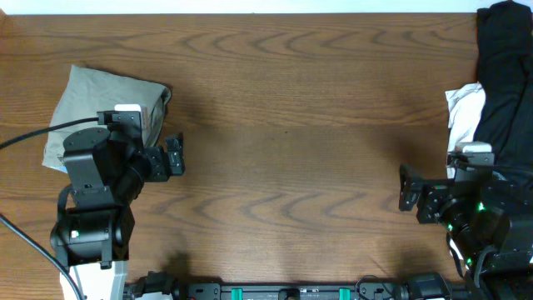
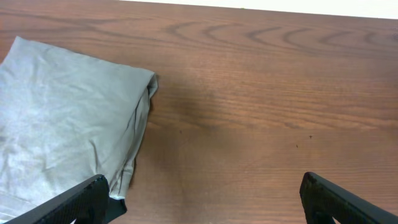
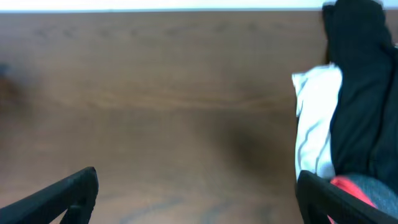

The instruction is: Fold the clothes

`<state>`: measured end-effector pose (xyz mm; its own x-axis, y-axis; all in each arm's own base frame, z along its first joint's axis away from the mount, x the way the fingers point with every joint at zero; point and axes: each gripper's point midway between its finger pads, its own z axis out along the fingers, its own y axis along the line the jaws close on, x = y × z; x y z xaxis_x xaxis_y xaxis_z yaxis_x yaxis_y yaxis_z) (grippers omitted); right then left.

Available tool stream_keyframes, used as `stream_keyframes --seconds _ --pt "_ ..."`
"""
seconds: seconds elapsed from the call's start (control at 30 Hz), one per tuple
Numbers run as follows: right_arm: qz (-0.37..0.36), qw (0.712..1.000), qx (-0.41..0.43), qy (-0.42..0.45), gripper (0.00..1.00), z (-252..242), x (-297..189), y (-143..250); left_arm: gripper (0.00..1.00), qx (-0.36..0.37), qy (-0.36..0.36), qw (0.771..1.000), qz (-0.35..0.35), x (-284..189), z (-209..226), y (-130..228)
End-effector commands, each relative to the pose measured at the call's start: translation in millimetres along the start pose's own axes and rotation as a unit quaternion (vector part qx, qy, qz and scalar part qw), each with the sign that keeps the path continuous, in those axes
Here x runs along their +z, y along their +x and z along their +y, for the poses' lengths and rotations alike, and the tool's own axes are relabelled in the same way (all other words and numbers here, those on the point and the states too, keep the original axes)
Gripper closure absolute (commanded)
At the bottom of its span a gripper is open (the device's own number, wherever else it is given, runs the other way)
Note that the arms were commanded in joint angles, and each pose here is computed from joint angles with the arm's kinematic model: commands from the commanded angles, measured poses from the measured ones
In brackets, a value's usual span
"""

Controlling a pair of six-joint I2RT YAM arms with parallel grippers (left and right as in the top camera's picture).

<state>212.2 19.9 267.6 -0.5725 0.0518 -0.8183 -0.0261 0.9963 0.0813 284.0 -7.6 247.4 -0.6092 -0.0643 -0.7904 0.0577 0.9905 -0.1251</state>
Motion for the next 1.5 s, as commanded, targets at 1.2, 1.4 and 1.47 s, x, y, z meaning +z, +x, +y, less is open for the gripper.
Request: stream_keyframes --seconds 1.2,1.4,1.47 --pt "-0.365 0.930 -0.028 0.041 0.01 -26 46 19 0.02 -0.009 0.000 0.998 0.064 32 7 19" --pt "-0.331 0.942 -0.045 0.030 0.01 -23 70 42 0.02 -0.010 0.000 0.998 0.064 33 7 20" --pt "-0.296 0.954 -0.045 0.027 0.01 -23 81 57 0.02 -0.010 0.000 0.998 0.065 33 7 20"
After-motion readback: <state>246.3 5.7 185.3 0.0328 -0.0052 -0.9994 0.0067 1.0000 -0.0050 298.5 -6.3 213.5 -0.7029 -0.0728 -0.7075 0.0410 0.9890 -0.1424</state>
